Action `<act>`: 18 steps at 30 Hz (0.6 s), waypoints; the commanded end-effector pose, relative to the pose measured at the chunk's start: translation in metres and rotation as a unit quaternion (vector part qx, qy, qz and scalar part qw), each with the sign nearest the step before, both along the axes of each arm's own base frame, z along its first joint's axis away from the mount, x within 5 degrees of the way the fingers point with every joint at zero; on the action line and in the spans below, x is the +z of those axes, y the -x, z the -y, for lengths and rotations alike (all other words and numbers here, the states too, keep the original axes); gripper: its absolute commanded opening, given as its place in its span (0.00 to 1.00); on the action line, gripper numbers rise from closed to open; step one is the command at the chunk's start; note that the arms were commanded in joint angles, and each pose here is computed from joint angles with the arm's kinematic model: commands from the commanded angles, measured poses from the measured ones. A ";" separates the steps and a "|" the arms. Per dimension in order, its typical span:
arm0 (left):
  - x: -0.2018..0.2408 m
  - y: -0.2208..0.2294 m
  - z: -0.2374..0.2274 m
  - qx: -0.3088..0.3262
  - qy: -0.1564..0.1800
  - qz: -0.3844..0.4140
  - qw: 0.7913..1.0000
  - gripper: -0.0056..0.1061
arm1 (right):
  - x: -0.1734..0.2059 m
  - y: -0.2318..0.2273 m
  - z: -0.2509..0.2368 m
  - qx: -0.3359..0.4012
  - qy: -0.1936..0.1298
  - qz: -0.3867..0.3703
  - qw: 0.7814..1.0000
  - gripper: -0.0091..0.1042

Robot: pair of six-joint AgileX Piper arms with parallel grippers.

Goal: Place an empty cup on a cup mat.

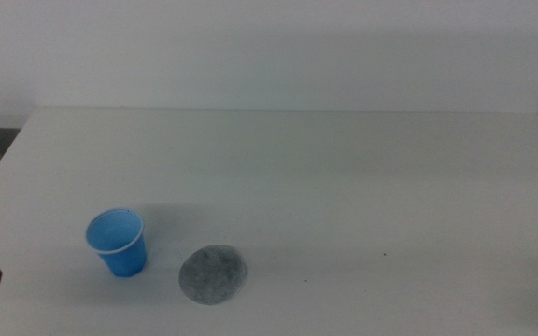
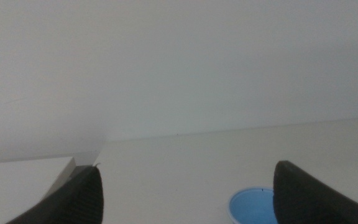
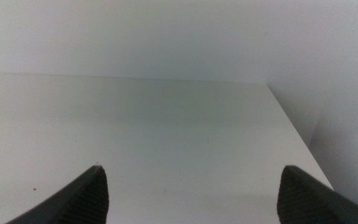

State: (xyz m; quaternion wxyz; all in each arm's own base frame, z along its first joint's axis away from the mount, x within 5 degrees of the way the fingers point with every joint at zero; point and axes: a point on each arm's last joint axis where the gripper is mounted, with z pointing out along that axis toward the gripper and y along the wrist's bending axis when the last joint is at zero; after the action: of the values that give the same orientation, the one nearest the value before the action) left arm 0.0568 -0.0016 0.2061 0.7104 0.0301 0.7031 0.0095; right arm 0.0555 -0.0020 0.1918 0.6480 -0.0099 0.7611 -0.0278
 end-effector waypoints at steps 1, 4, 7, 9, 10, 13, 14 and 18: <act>0.002 0.000 0.000 -0.001 0.011 0.010 1.000 0.89 | 0.000 0.000 0.000 0.001 0.005 0.004 1.000 0.90; 0.002 0.000 0.000 -0.001 0.014 0.011 1.000 0.89 | 0.000 0.000 0.000 0.001 0.005 0.004 1.000 0.90; 0.024 -0.003 -0.002 0.022 0.013 -0.058 0.998 0.89 | 0.000 0.000 0.000 0.001 0.005 0.004 1.000 0.90; 0.045 -0.009 -0.003 0.028 0.013 -0.122 0.992 0.89 | 0.000 0.000 0.000 0.001 0.005 0.004 1.000 0.90; 0.056 -0.014 -0.003 0.029 0.013 -0.158 0.987 0.89 | 0.000 0.000 0.000 0.001 0.005 0.004 1.000 0.90; 0.087 -0.031 -0.004 0.029 0.017 -0.236 0.971 0.89 | 0.000 0.000 0.000 0.001 0.005 0.004 1.000 0.90; 0.094 -0.036 -0.003 0.026 0.026 -0.257 0.966 0.89 | 0.000 0.000 0.000 0.001 0.005 0.004 1.000 0.90; 0.117 -0.066 0.002 0.008 0.057 -0.371 0.927 0.89 | 0.000 0.000 0.000 0.001 0.005 0.004 1.000 0.90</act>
State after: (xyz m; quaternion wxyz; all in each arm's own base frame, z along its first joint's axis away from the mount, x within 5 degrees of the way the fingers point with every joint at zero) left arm 0.1154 -0.0011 0.3183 0.4378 -0.0049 0.8989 -0.0163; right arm 0.0555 -0.0020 0.1918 0.6480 -0.0099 0.7611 -0.0278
